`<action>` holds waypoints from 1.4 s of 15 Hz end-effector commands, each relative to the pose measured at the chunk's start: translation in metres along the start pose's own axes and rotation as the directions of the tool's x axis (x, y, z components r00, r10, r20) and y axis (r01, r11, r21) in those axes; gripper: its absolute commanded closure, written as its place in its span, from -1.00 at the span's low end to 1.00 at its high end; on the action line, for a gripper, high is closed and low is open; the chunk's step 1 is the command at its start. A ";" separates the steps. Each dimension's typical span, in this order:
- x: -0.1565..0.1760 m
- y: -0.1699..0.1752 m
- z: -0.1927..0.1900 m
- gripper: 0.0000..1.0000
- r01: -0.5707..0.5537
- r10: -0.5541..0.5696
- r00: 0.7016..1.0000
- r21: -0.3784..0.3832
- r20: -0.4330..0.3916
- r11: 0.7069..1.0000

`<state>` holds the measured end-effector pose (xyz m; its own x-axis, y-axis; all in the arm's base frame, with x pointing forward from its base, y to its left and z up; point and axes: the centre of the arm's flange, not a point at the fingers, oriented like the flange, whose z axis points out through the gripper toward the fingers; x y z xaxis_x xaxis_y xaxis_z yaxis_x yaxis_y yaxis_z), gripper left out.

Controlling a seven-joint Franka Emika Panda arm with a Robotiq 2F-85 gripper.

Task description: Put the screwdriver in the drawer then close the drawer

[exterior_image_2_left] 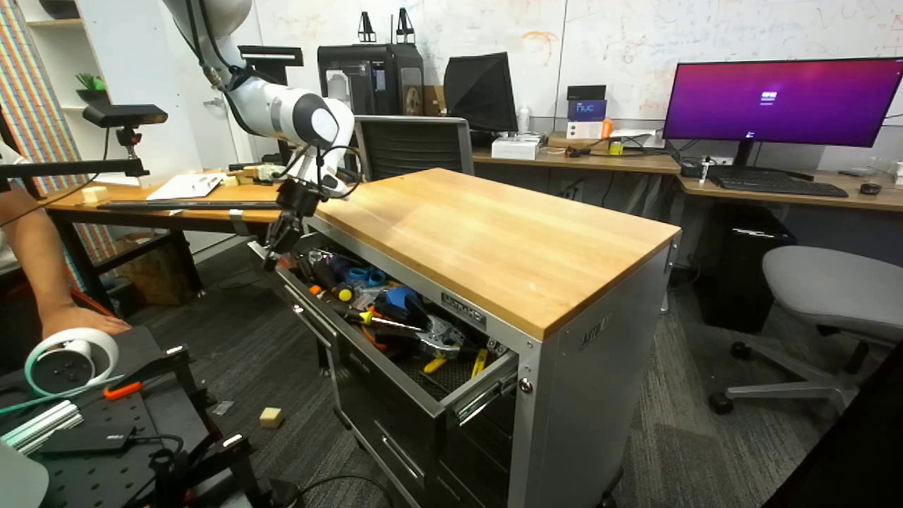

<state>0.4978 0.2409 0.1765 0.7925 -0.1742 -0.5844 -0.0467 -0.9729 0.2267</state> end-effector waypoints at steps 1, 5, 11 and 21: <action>0.021 -0.020 -0.024 1.00 -0.006 0.017 0.988 0.069 -0.155 0.998; 0.023 -0.027 -0.034 1.00 0.015 0.007 0.959 0.076 -0.283 0.997; 0.022 -0.043 -0.038 1.00 0.073 -0.070 0.859 -0.013 -0.508 0.997; 0.002 -0.050 -0.048 0.46 0.066 -0.065 0.732 -0.025 -0.678 0.998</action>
<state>0.5263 0.3014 0.1794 0.9986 0.0506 0.0172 0.0452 -0.9717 0.2317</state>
